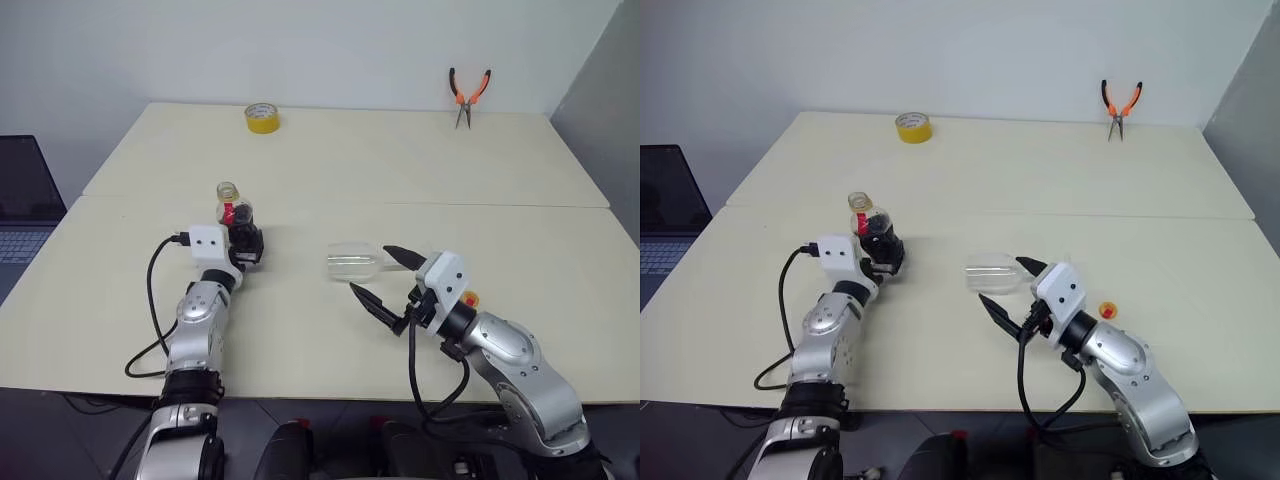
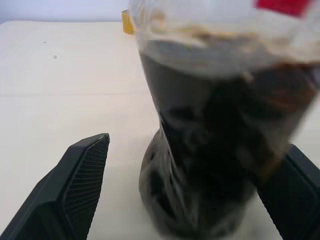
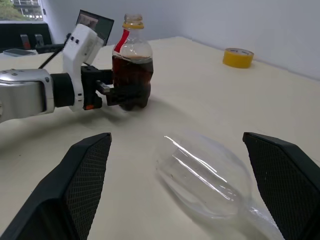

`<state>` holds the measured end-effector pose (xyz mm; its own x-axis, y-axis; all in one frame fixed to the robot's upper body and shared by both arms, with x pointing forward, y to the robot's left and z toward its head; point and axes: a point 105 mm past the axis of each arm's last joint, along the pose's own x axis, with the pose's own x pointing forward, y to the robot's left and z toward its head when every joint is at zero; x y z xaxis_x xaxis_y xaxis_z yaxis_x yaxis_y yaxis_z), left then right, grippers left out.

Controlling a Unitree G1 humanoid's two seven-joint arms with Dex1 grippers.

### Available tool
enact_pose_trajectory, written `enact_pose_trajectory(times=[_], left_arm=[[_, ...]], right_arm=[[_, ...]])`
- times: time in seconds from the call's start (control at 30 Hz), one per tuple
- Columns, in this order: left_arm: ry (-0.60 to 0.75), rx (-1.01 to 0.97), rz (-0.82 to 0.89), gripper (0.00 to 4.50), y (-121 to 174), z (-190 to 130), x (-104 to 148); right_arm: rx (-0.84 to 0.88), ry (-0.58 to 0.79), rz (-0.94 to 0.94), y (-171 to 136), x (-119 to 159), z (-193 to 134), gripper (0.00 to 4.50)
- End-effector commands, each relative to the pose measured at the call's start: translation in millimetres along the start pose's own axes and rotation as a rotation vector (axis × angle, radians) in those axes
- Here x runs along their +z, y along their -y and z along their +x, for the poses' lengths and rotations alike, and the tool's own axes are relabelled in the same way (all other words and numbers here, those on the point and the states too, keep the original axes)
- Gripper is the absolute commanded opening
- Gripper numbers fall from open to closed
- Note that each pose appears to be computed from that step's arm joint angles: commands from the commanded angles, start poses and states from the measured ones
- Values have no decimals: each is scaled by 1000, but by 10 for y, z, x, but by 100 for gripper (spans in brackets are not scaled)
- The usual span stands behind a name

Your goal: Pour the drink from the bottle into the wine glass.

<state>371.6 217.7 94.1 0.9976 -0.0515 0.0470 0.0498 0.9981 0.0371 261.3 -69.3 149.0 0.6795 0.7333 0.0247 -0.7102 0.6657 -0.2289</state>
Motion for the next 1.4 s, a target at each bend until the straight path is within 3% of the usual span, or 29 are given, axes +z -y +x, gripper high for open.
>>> enact_pose_trajectory(times=[0.03, 0.23, 0.43, 0.5, 0.57, 0.9, 1.07, 1.33, 1.4], left_arm=[[38, -26, 13, 447, 72, -159, 106], [-66, -17, 45, 447, 38, -634, -116], [-106, -209, 96, 447, 361, -889, -157], [-50, -440, 76, 447, 713, -870, 42], [-26, -586, 74, 447, 873, -877, 166], [-43, -787, 116, 447, 812, -743, 381], [-85, -889, 185, 447, 751, -774, 288], [-77, -870, 210, 447, 646, -722, 173], [-68, -860, 210, 450, 638, -687, 157]], right_arm=[[-32, 26, -64, 7, 80, -121, 450], [-197, -9, -227, 199, 10, -328, 450], [-331, -59, -438, 408, -16, -347, 450], [-267, -167, -748, 391, -96, -235, 450], [-227, -227, -907, 393, -163, -175, 450], [-209, -342, -949, 420, -416, -12, 450], [-168, -382, -974, 382, -540, 246, 450], [-176, -394, -1015, 428, -573, 423, 450], [-197, -413, -1011, 501, -603, 463, 414]])
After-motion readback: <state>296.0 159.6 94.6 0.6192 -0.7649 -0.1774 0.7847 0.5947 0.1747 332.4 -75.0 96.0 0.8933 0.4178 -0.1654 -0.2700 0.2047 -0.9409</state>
